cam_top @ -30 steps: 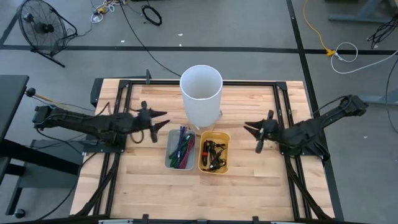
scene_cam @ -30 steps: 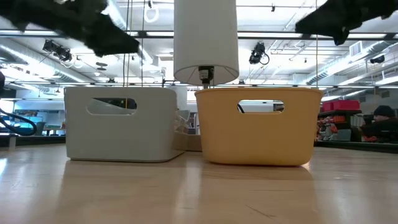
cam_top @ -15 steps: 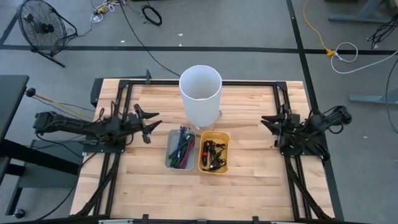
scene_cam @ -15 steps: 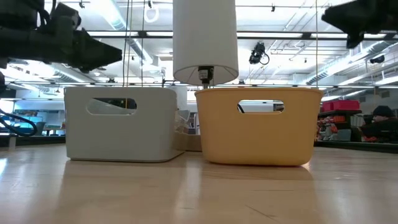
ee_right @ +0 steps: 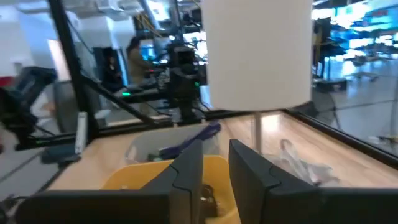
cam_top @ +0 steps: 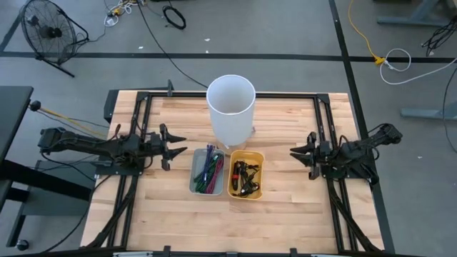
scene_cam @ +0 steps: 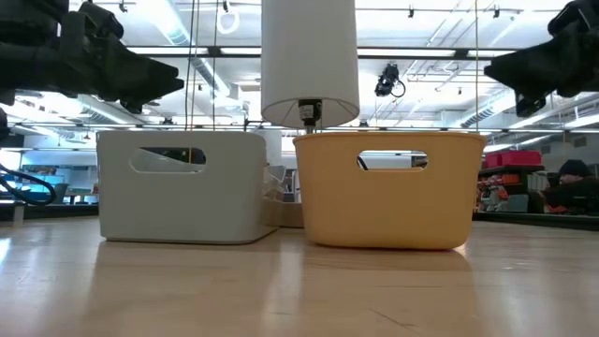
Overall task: Pick & Place USB Port
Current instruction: Return to Home Position
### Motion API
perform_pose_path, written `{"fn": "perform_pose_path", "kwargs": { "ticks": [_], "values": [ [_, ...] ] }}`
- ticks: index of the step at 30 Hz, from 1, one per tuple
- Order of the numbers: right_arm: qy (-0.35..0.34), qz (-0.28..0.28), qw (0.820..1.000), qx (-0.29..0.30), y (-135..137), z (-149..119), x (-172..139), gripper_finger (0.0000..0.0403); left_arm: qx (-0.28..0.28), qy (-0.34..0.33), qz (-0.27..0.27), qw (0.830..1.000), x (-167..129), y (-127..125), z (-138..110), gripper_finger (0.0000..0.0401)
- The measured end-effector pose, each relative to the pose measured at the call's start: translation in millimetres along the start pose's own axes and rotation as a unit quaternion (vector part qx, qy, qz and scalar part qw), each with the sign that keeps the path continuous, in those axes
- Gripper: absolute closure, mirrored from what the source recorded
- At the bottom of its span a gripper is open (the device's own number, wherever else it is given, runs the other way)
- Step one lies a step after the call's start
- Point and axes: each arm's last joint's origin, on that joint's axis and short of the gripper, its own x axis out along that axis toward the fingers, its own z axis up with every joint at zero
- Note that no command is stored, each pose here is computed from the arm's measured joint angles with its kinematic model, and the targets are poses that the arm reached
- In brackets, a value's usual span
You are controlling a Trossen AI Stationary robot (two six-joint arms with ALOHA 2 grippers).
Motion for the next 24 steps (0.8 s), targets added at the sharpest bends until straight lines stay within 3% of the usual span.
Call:
{"fn": "perform_pose_path", "kwargs": {
  "ticks": [7, 10, 24],
  "values": [
    [-0.037, 0.087, 0.995, -0.02, 5.2, 8.5, -1.0, 0.0323, 0.008, -0.003, -0.016, 1.0, 0.0, -0.9, 0.6, 0.022],
    [-0.013, 0.088, 0.996, 0.016, 5.1, 4.2, -0.6, 0.0323, 0.005, 0.013, 0.0, 1.0, 0.0, 0.0, -2.7, 0.022],
    [0.003, 0.083, 0.996, 0.012, 4.8, 0.9, -0.5, 0.0323, 0.001, 0.013, 0.005, 1.0, -0.1, 0.3, -2.7, 0.022]
  ]
}}
